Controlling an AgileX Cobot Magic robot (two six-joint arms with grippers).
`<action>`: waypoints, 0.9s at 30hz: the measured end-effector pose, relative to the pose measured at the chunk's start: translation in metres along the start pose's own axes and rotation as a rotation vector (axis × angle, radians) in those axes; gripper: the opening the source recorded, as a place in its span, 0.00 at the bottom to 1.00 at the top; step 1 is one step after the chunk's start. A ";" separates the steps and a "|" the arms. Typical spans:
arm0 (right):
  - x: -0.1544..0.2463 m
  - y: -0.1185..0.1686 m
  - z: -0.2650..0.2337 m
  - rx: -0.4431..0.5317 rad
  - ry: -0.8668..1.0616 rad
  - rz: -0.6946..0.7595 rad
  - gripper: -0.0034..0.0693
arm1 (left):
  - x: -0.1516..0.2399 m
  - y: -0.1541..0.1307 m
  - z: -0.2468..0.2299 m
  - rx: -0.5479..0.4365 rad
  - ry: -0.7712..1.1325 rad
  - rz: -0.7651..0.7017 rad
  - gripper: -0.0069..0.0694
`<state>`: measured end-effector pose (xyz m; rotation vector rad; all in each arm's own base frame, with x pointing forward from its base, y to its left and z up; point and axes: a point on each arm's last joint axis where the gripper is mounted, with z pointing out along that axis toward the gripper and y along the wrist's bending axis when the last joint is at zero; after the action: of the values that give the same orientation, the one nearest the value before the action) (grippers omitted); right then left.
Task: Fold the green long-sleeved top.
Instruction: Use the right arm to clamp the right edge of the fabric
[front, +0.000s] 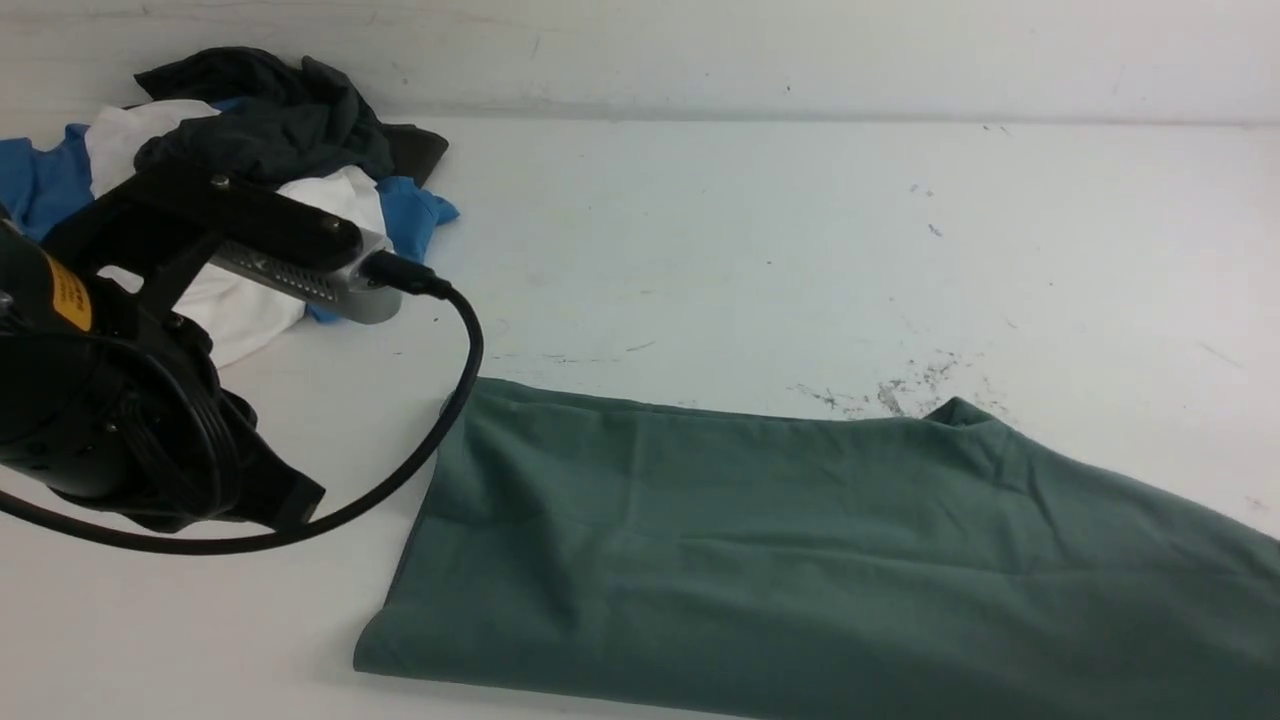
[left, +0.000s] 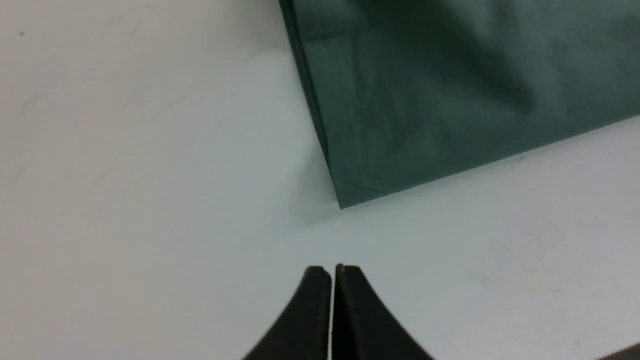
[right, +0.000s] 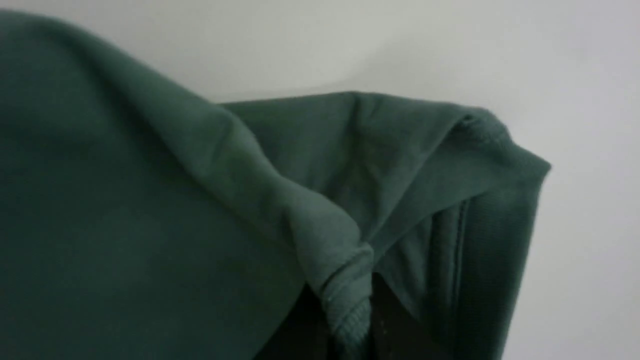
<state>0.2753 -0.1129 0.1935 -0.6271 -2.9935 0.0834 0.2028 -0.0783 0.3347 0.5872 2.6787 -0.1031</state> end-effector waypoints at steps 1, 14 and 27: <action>-0.001 -0.001 0.000 0.007 -0.006 -0.014 0.10 | 0.000 -0.001 0.000 0.006 0.001 0.000 0.08; -0.008 -0.021 -0.002 0.214 -0.079 -0.028 0.63 | 0.000 -0.001 0.000 0.016 0.000 0.018 0.08; -0.006 -0.052 0.002 0.091 -0.084 0.176 0.80 | 0.000 -0.003 0.000 0.032 -0.001 0.033 0.08</action>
<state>0.2596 -0.1631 0.1943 -0.8969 -2.9858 0.2616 0.2016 -0.0809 0.3348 0.6400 2.6694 -0.1371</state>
